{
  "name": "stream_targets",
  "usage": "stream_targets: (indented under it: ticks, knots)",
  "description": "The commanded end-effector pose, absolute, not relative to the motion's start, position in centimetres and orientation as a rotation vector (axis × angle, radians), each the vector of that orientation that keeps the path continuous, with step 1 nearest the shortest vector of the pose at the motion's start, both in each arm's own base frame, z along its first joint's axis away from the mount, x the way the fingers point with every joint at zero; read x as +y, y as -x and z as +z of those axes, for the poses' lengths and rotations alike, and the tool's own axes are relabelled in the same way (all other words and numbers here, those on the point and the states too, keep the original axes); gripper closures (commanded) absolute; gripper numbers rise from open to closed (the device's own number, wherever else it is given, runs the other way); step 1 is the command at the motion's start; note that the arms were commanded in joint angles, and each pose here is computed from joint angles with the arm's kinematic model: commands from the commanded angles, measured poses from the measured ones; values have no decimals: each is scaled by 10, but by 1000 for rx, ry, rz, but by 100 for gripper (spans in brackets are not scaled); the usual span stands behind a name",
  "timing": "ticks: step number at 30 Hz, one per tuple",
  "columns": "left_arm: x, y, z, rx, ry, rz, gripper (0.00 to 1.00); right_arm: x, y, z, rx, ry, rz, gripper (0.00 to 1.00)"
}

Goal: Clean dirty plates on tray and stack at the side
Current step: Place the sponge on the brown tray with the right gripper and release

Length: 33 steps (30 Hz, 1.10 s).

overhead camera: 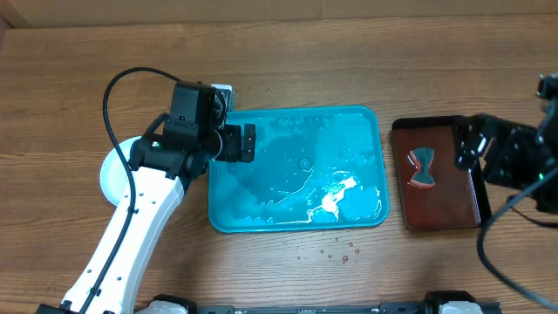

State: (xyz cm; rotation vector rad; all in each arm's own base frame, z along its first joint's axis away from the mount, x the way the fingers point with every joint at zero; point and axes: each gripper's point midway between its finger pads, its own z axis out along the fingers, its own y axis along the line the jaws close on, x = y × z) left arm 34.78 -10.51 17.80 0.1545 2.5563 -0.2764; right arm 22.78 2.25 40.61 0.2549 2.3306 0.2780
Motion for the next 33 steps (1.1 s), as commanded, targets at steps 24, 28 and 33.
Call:
stream_targets:
  ticks: [24, 28, 33]
  knots:
    - [-107, -351, 187, 2531, -159, -282, 0, 23, -241, 444, 1922, -148, 283, 0]
    - [-107, -351, 187, 2531, -159, -282, 0, 25, -249, 420, 1800, -70, 255, 0]
    - [-107, -351, 187, 2531, -159, -282, 0, 25, -251, 368, 1691, -35, 237, 0]
